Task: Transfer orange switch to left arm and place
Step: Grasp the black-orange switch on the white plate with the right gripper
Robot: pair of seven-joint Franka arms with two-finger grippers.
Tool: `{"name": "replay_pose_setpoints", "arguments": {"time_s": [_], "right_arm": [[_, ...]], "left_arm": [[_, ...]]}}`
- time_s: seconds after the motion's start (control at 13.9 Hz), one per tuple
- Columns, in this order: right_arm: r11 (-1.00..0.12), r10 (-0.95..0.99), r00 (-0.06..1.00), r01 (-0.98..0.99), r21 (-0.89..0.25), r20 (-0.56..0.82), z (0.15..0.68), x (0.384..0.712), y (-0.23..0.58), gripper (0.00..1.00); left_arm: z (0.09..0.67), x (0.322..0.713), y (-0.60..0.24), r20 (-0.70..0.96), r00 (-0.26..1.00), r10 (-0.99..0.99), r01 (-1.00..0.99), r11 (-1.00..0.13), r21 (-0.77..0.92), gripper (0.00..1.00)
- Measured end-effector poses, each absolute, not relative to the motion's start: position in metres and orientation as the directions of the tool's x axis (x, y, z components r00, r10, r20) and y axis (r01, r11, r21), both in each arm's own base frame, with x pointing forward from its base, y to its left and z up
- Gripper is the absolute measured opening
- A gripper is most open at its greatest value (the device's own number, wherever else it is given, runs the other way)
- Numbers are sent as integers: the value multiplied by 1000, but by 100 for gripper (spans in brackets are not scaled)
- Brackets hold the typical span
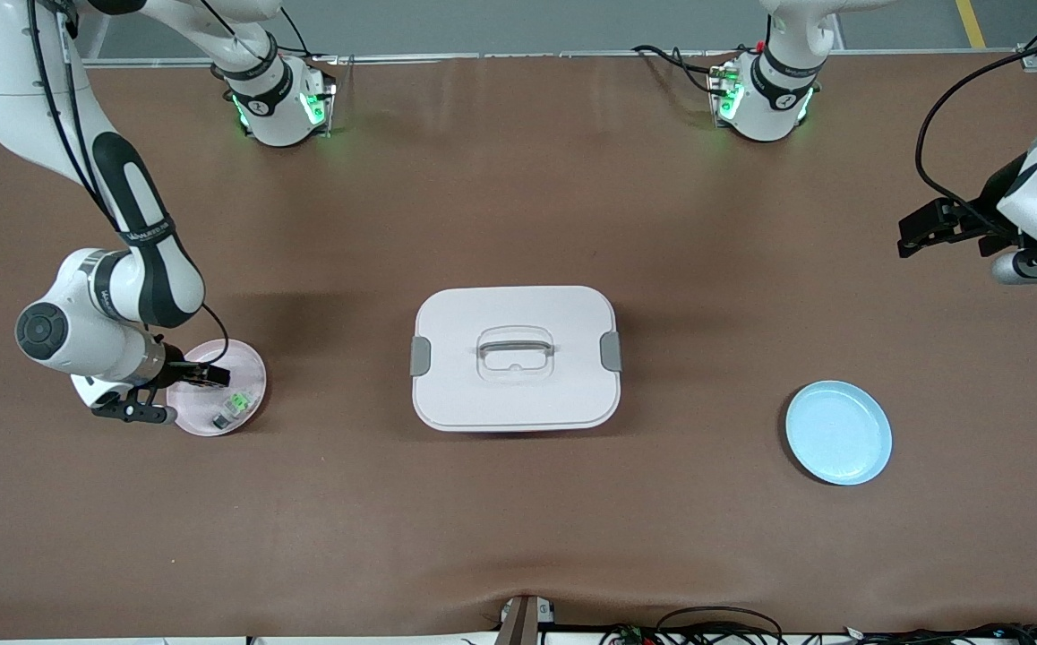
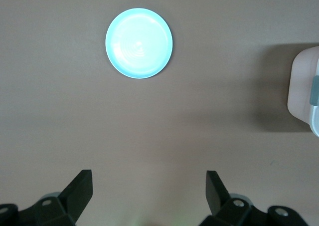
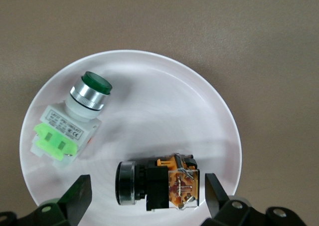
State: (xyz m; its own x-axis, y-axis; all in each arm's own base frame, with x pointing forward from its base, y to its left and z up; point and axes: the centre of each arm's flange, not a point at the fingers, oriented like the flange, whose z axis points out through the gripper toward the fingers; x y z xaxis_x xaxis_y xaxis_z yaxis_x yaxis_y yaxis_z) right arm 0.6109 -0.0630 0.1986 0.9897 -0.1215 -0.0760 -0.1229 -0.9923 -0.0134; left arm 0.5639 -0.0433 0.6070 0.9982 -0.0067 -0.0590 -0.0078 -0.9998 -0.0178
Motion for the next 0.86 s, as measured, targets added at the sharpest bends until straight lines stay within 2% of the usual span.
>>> {"name": "replay_pose_setpoints", "arguments": {"time_s": [0.86], "right_arm": [[-996, -86, 991, -88, -16, -104, 182, 601, -71, 100]], "left_arm": [[607, 564, -43, -59, 998, -7, -8, -1000, -18, 100]]}}
